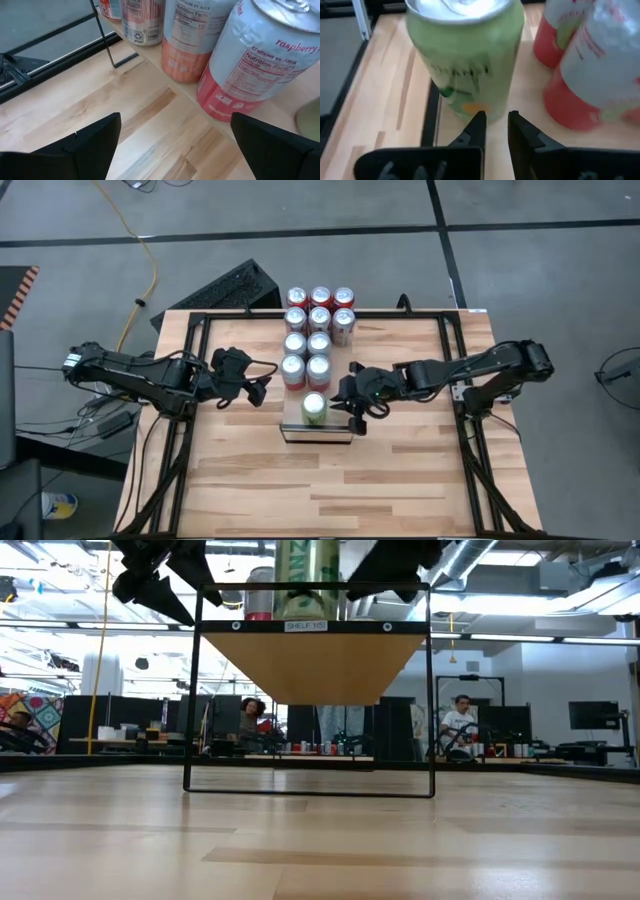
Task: Place canned beverage on shelf
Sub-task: Put the green soda can on the shelf
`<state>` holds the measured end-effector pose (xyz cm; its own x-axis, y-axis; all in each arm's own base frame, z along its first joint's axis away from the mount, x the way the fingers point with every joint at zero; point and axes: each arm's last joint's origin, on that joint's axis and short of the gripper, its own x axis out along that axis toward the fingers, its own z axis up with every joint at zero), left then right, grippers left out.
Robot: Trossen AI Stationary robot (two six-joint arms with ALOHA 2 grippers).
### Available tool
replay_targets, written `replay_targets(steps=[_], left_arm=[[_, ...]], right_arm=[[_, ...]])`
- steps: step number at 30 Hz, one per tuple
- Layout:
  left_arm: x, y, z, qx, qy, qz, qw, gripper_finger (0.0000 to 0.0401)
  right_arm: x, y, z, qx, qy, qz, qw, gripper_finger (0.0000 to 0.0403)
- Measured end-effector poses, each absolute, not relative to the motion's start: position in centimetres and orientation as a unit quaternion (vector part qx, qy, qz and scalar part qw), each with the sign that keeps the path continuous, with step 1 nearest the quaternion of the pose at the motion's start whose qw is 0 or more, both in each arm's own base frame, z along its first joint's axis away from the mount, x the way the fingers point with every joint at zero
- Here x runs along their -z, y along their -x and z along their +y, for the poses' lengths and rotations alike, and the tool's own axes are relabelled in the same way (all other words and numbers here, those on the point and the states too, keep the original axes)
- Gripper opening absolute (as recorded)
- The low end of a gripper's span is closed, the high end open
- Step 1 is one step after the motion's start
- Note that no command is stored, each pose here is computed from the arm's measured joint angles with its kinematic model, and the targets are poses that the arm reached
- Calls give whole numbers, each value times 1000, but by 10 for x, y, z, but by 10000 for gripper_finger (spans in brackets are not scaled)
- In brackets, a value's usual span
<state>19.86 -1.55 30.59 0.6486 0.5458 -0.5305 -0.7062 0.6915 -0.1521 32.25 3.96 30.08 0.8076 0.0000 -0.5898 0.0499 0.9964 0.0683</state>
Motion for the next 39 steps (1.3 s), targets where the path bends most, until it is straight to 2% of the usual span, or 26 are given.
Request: replay_targets(steps=[11, 18, 30, 39], left_arm=[[-306, -198, -15, -349, 164, 234, 893, 363], [-306, -198, -15, -346, 153, 238, 894, 363], [-306, -198, -15, -348, 148, 238, 895, 363], [-306, -198, -15, -347, 144, 239, 895, 363]], right_arm=[[-301, -327, 40, 17, -61, 296, 953, 63], [-305, -335, 41, 13, -67, 256, 964, 63], [-282, -362, 44, 7, -71, 239, 968, 63], [-291, -362, 42, 8, -61, 219, 974, 63]])
